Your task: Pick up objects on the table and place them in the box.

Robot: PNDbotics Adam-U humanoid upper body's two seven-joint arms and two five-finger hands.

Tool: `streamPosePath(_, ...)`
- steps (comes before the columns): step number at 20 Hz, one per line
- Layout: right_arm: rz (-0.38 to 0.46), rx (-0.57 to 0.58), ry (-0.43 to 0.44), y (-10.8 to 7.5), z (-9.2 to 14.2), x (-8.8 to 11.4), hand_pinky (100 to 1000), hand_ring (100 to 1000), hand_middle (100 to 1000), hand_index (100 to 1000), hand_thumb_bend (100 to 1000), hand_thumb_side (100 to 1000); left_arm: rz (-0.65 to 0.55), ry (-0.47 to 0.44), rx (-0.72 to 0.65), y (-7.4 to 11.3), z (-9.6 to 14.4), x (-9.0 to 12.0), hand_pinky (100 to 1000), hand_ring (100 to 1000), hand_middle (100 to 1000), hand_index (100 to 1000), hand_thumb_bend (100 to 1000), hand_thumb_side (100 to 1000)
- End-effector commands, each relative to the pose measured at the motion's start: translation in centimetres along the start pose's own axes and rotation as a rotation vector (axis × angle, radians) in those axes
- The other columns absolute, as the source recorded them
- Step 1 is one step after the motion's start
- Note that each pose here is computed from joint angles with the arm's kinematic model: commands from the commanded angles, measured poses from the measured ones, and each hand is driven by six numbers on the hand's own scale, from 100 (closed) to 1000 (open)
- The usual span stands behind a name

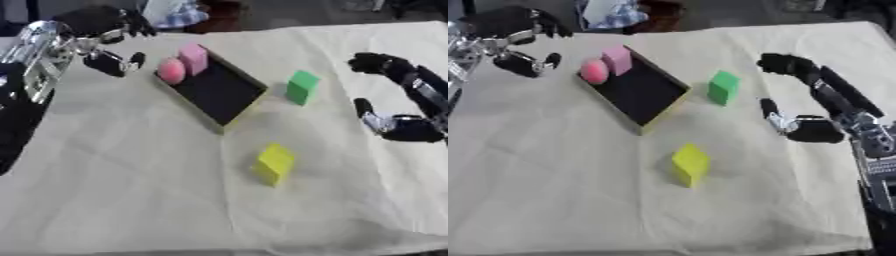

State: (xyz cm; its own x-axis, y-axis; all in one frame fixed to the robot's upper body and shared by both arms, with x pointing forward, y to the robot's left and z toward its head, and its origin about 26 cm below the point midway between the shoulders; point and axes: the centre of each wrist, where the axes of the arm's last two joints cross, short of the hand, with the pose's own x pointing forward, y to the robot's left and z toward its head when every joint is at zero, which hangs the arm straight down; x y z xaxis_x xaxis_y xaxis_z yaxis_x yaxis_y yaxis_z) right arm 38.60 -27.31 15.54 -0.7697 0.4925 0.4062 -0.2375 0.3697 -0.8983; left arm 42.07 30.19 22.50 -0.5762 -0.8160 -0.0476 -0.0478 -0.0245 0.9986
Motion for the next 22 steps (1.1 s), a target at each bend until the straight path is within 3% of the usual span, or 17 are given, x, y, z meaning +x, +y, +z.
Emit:
streamPosePath(1, 0.093, 0.16, -0.004, -1.2, -0.5, -1.0, 912, 901, 887, 974, 100, 198, 0.069, -0.027, 0.117, 2.4, 2.2, 0.7, 794, 682, 702, 854, 100, 254)
streamPosePath(4, 0.169, 0.301, -0.03, -1.5, -2.0, -1.4, 907, 909, 904, 986, 100, 259, 0.158, -0.055, 0.167, 1.7, 3.7, 1.8, 792, 667, 690, 846, 100, 274)
streamPosePath(5, 0.196, 0.342, -0.044, -1.5, -2.7, -1.5, 907, 909, 908, 986, 100, 226, 0.183, -0.062, 0.181, 1.5, 4.1, 2.2, 792, 666, 687, 844, 100, 279)
streamPosePath(7, 0.235, 0.4, -0.067, -1.5, -3.6, -1.5, 905, 911, 911, 987, 100, 249, 0.213, -0.074, 0.2, 1.3, 4.8, 2.8, 791, 663, 685, 843, 100, 288)
streamPosePath(12, 0.26, 0.427, -0.081, -1.3, -4.0, -1.9, 905, 911, 911, 987, 100, 249, 0.23, -0.077, 0.208, 1.4, 5.2, 3.3, 791, 663, 685, 843, 100, 288)
streamPosePath(13, 0.269, 0.431, -0.088, -1.3, -4.2, -1.8, 892, 919, 925, 990, 100, 453, 0.236, -0.08, 0.21, 1.3, 5.2, 3.4, 786, 647, 670, 833, 100, 335)
streamPosePath(17, 0.461, 0.539, -0.232, -2.9, -8.0, 1.9, 881, 920, 926, 990, 100, 539, 0.318, -0.086, 0.205, -1.1, 6.1, 4.1, 785, 643, 666, 830, 100, 353)
streamPosePath(22, 0.617, 0.727, -0.389, -1.0, -11.5, 5.0, 870, 918, 926, 990, 100, 698, 0.343, -0.08, 0.181, -1.9, 6.5, 4.4, 785, 643, 667, 831, 100, 368)
